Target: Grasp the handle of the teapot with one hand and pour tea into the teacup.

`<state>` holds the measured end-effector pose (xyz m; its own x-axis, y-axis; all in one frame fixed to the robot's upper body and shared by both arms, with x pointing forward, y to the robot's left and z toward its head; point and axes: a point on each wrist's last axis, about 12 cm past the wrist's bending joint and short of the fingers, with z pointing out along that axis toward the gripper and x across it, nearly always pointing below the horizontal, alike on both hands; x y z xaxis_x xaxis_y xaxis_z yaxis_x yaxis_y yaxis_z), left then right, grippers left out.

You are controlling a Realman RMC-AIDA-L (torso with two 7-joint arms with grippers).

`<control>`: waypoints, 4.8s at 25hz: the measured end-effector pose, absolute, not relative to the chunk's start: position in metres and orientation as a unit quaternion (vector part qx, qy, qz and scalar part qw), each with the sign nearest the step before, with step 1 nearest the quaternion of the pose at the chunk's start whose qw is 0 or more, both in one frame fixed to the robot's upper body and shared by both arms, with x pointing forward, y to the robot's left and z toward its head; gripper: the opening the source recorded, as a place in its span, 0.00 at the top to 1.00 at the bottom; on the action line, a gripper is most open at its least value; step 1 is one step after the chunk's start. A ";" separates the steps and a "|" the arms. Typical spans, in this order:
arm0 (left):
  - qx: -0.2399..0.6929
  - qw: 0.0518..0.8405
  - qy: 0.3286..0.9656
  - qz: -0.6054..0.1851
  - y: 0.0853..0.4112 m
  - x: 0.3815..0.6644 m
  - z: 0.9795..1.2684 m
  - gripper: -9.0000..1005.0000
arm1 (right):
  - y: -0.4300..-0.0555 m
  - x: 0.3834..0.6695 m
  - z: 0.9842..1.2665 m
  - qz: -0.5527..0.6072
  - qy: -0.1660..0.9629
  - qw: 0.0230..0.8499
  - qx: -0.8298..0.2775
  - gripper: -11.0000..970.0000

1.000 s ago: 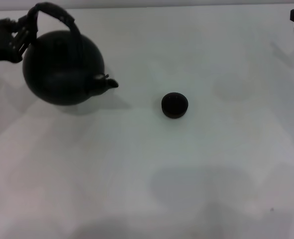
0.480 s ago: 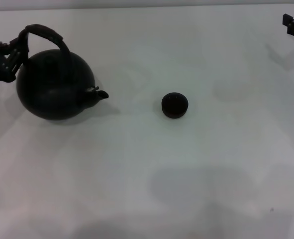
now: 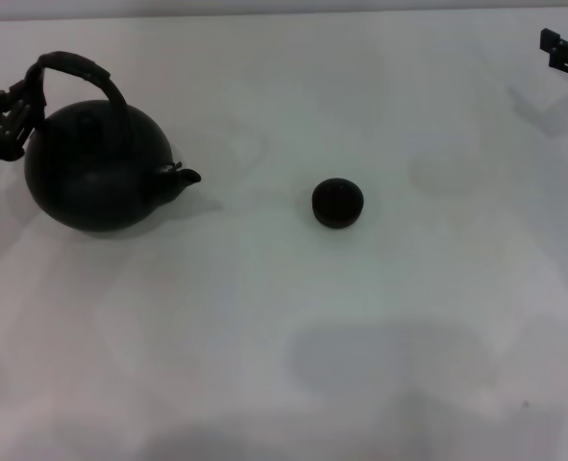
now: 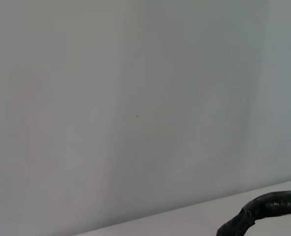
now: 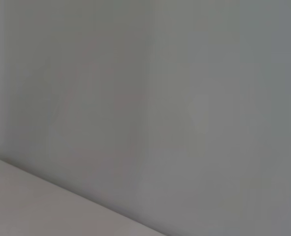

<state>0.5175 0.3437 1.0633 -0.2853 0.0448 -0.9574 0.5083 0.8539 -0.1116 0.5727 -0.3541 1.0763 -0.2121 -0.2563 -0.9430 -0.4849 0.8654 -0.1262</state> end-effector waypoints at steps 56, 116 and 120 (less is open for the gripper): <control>0.219 0.550 0.785 -0.182 0.324 0.544 1.064 0.54 | -0.358 0.583 1.083 0.074 0.770 0.583 -0.248 0.13; -0.073 0.747 0.661 0.001 0.431 0.419 1.037 0.39 | -0.368 0.494 1.053 0.102 0.649 0.743 -0.128 0.13; -0.069 0.738 0.671 0.009 0.430 0.419 1.032 0.39 | -0.368 0.493 1.047 0.091 0.662 0.733 -0.126 0.13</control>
